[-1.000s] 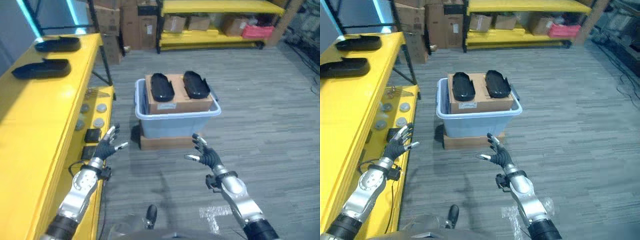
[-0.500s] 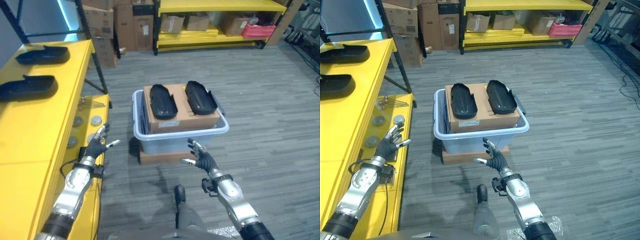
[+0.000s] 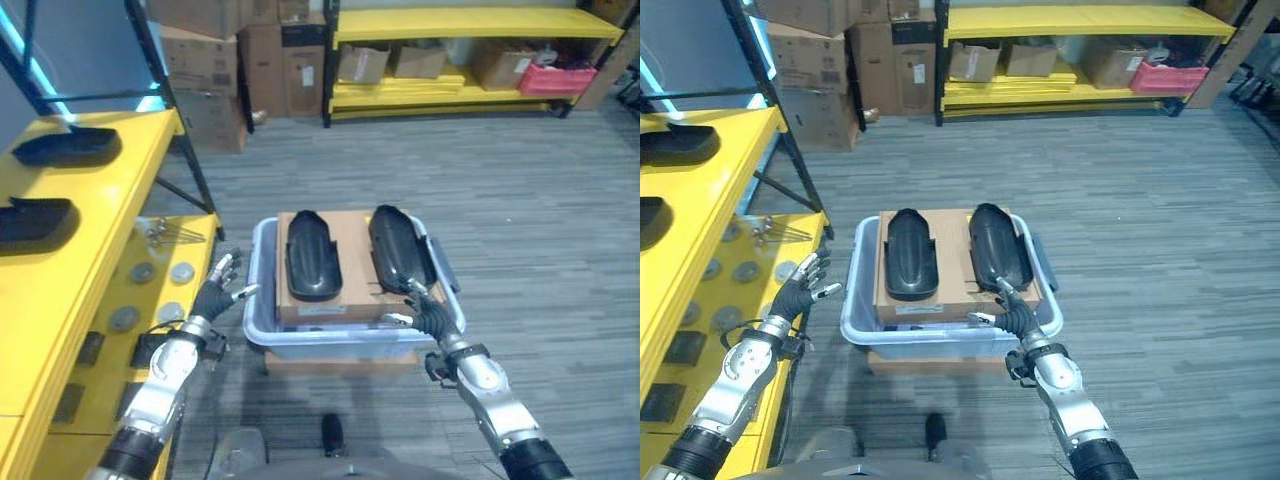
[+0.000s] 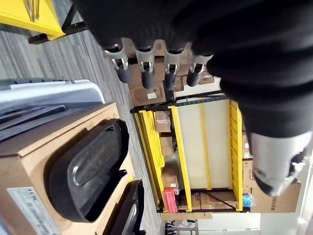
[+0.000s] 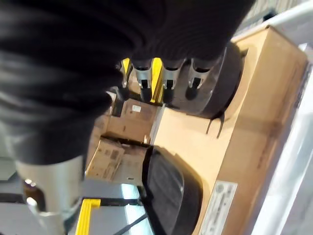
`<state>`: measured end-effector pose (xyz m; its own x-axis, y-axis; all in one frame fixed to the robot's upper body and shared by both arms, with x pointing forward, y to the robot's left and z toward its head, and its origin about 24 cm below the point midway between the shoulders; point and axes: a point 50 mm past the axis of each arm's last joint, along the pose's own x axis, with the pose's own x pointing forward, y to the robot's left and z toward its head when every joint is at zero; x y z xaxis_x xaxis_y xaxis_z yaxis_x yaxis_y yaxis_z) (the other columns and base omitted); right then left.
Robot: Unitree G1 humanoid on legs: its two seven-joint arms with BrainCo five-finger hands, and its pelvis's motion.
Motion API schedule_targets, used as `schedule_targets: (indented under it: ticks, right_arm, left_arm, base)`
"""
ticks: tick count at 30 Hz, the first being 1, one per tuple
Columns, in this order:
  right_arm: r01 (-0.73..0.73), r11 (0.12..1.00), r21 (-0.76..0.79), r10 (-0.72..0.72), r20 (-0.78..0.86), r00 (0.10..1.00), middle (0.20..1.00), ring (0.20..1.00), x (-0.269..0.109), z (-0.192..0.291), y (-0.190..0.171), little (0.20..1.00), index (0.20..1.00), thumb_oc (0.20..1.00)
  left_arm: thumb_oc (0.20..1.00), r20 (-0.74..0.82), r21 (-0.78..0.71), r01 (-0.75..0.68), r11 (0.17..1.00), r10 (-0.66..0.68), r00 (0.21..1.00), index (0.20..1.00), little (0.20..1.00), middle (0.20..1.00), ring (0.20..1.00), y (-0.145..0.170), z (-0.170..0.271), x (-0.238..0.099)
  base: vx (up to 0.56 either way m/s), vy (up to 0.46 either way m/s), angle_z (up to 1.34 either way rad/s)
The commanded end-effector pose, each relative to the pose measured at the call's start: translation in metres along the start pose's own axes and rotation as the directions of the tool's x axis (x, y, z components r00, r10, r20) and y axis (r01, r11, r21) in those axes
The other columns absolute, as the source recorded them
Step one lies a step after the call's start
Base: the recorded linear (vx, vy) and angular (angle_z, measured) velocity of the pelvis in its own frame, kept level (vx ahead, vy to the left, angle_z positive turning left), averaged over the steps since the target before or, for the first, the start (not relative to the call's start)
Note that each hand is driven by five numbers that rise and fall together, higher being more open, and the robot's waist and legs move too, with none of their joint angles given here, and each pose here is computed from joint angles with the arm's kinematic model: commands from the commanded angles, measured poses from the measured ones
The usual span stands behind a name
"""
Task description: Move parts from the plastic box to the shelf.
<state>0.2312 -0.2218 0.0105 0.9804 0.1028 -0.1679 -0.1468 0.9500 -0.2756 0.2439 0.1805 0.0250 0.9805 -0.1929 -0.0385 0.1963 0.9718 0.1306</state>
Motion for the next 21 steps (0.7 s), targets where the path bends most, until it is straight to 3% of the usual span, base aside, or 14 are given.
schedule_targets:
  ticks: [1,9,21]
  right_arm:
    - [0.063,0.997,-0.053,-0.057,0.116,0.992,1.0,1.0,-0.002,0.021,-0.02,1.0,1.0,1.0]
    - [0.099,0.994,-0.042,-0.096,0.069,0.993,1.0,1.0,-0.015,0.008,-0.019,1.0,1.0,1.0]
    - [0.129,0.989,-0.079,-0.122,0.082,0.989,1.0,1.0,-0.014,0.012,-0.026,1.0,1.0,1.0]
  left_arm:
    - [1.0,0.126,-0.001,0.032,0.999,-0.032,0.991,1.0,1.0,1.0,1.0,-0.005,0.023,0.005]
    - [1.0,0.128,0.034,0.043,0.998,-0.047,0.991,1.0,1.0,1.0,1.0,-0.004,0.027,0.008]
    - [1.0,0.098,0.048,0.06,0.997,-0.065,0.993,1.0,1.0,1.0,1.0,0.001,0.023,0.006]
  base:
    - [0.02,0.007,0.2]
    - [0.04,0.028,0.35]
    - [-0.01,0.042,-0.05]
